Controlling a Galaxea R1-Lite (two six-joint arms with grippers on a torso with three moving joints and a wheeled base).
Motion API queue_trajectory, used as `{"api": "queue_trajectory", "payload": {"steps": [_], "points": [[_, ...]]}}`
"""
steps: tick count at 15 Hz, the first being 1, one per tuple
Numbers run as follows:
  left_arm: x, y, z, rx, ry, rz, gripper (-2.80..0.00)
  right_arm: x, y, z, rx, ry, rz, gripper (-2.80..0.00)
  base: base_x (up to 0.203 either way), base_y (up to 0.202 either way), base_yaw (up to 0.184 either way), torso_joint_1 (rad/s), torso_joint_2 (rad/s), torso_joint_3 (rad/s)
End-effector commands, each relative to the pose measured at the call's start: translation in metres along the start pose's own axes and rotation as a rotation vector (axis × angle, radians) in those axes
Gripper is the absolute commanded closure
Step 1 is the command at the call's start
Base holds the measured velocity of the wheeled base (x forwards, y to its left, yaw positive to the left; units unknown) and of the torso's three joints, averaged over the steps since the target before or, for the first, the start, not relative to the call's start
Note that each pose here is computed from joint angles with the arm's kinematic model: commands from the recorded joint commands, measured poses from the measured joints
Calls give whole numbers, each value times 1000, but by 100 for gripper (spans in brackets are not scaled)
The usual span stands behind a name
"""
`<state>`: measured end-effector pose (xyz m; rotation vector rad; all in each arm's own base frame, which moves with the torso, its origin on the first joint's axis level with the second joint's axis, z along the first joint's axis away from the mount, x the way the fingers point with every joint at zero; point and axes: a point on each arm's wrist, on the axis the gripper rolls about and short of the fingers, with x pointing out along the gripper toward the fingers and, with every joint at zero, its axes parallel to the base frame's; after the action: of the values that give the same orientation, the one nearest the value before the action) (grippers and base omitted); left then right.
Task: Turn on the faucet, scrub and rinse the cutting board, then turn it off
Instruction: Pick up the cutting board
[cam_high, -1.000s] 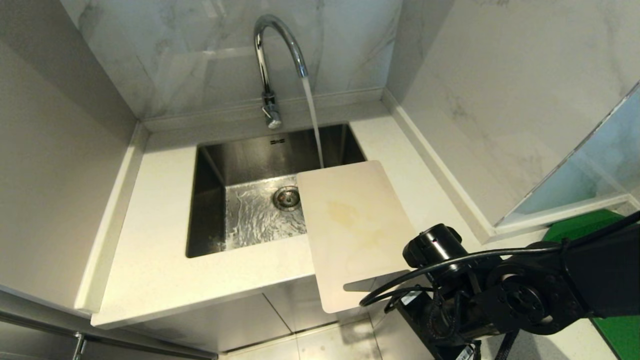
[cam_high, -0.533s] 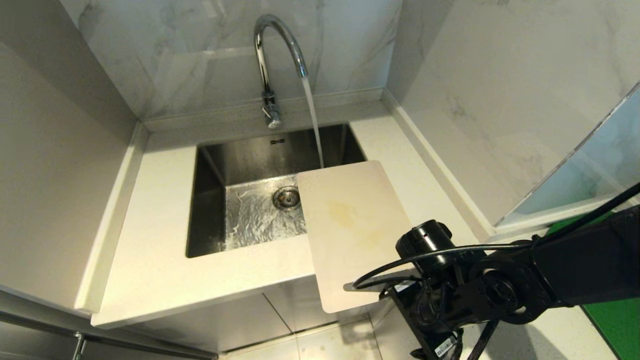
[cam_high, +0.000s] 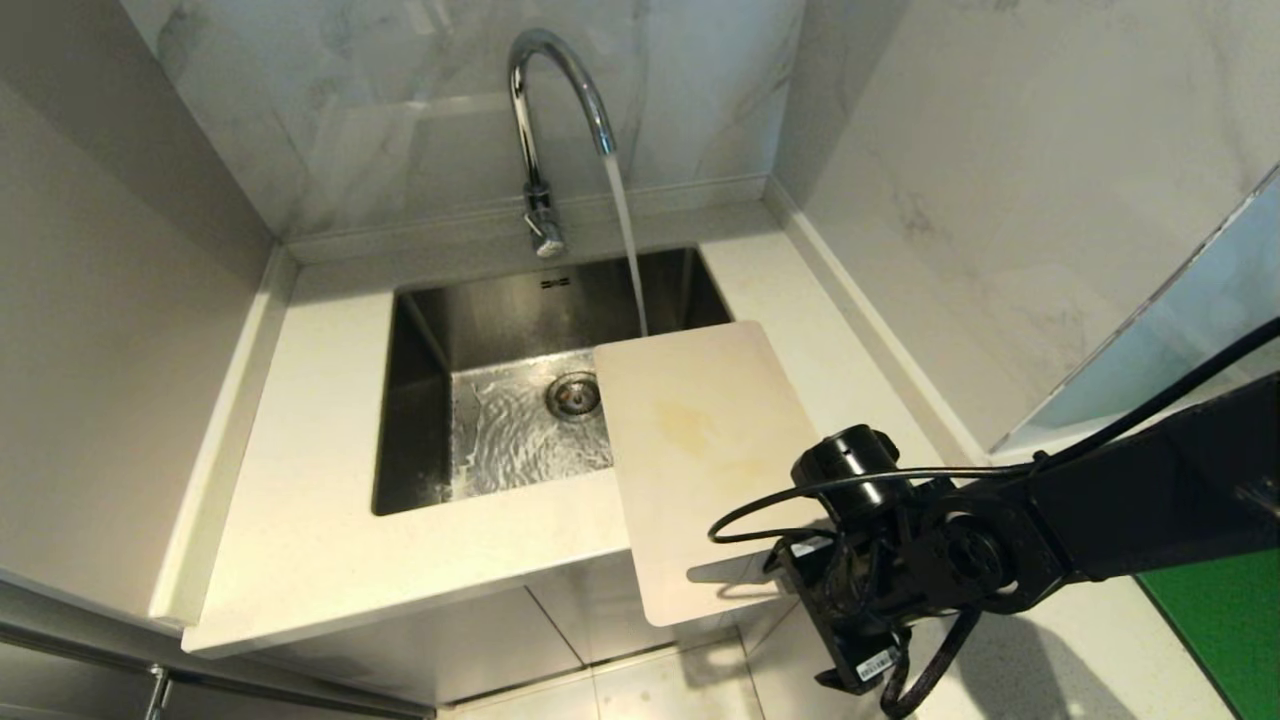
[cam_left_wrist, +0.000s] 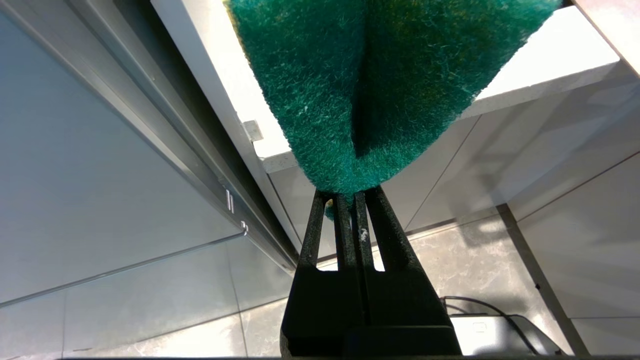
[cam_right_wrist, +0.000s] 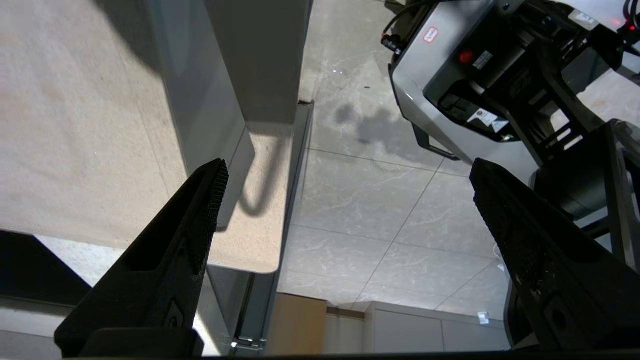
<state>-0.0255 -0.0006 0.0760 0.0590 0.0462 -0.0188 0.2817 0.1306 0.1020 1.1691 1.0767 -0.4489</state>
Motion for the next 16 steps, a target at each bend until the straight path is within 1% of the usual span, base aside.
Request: {"api": "queue_trajectory", "payload": {"steps": [1, 7, 12, 16], "points": [[0, 0, 0, 0, 1, 1, 0, 3, 0, 5, 21, -6, -7, -280, 0, 0, 0, 0, 0, 0], [0, 0, 0, 0, 1, -1, 0, 13, -2, 9, 32, -12, -38, -280, 0, 0, 0, 0, 0, 0], [0, 0, 0, 0, 2, -1, 0, 21, -2, 9, 30, -8, -40, -280, 0, 0, 0, 0, 0, 0], [0, 0, 0, 0, 1, 1, 0, 35, -5, 9, 7, -10, -83, -280, 0, 0, 0, 0, 0, 0]]}}
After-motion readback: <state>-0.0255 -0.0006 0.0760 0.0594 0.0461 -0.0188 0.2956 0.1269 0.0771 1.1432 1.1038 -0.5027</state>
